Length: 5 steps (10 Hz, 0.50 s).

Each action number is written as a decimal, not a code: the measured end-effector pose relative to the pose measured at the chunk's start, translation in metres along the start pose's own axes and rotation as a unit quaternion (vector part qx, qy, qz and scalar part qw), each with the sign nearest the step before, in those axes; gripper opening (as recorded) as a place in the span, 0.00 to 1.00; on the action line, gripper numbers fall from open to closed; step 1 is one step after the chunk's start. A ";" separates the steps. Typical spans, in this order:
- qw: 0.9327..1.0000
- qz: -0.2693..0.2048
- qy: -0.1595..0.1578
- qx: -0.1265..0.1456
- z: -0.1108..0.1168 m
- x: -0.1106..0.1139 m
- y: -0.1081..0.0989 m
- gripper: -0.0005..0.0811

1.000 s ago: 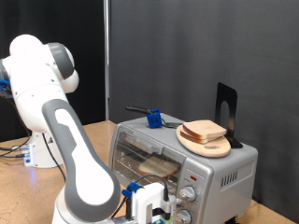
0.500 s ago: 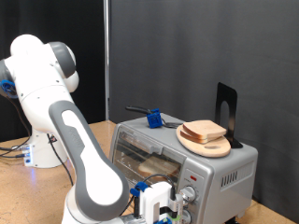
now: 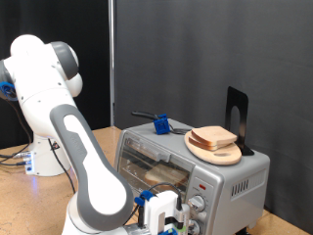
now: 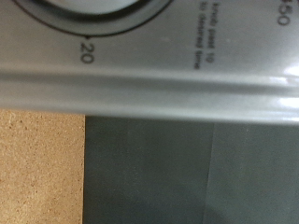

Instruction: Make a piece of toast with the oven

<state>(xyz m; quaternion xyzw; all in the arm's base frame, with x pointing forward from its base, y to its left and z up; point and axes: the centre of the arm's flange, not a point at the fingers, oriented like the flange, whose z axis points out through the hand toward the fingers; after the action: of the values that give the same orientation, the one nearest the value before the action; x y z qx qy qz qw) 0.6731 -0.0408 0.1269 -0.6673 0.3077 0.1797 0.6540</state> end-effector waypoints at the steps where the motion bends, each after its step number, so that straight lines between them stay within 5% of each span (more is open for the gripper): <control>1: 1.000 0.001 0.003 0.001 -0.002 -0.001 -0.001 0.03; 5: 0.999 0.026 0.034 0.008 -0.006 -0.002 -0.006 0.01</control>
<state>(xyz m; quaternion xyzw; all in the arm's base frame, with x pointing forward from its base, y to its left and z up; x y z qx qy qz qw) 0.6740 -0.0463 0.1331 -0.6597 0.3482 0.1718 0.6434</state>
